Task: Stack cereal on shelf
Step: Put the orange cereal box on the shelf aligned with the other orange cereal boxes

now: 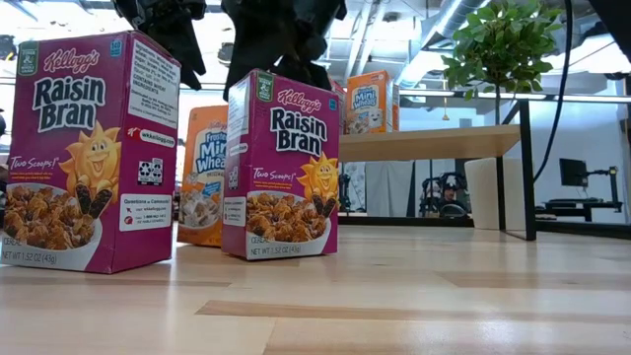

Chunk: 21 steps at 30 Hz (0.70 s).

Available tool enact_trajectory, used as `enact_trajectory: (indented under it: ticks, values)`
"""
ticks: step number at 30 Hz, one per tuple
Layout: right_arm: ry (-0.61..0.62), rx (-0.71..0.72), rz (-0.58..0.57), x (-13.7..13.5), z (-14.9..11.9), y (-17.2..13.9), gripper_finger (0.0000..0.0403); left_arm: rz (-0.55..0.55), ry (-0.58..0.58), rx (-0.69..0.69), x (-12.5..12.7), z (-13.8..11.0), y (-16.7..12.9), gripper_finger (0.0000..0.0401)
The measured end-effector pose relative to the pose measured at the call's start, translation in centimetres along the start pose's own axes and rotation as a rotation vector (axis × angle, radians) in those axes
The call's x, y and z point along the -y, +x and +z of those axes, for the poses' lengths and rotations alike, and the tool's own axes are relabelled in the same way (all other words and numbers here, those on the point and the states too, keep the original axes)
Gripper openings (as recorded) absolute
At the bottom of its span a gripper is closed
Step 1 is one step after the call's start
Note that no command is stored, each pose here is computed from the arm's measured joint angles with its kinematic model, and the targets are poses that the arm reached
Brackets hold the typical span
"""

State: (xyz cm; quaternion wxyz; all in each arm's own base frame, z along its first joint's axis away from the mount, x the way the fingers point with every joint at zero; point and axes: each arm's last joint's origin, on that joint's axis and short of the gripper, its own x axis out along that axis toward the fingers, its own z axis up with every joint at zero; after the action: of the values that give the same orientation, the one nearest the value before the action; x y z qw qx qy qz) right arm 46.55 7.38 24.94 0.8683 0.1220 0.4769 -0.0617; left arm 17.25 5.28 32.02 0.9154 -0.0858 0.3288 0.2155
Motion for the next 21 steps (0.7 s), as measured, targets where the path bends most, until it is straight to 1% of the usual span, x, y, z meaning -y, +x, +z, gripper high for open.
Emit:
enact_trajectory:
  ticks: [14, 21]
  values:
    - [0.004, 0.030, 0.009, -0.12, 0.36, -0.12, 0.0292, 0.000, 0.001, 0.000, 0.00, 0.00, 0.00, 0.0266]
    - [-0.004, 0.024, 0.008, -0.77, 0.01, -0.19, 0.0292, 0.000, 0.001, 0.000, 0.00, 0.00, 0.00, 0.0266]
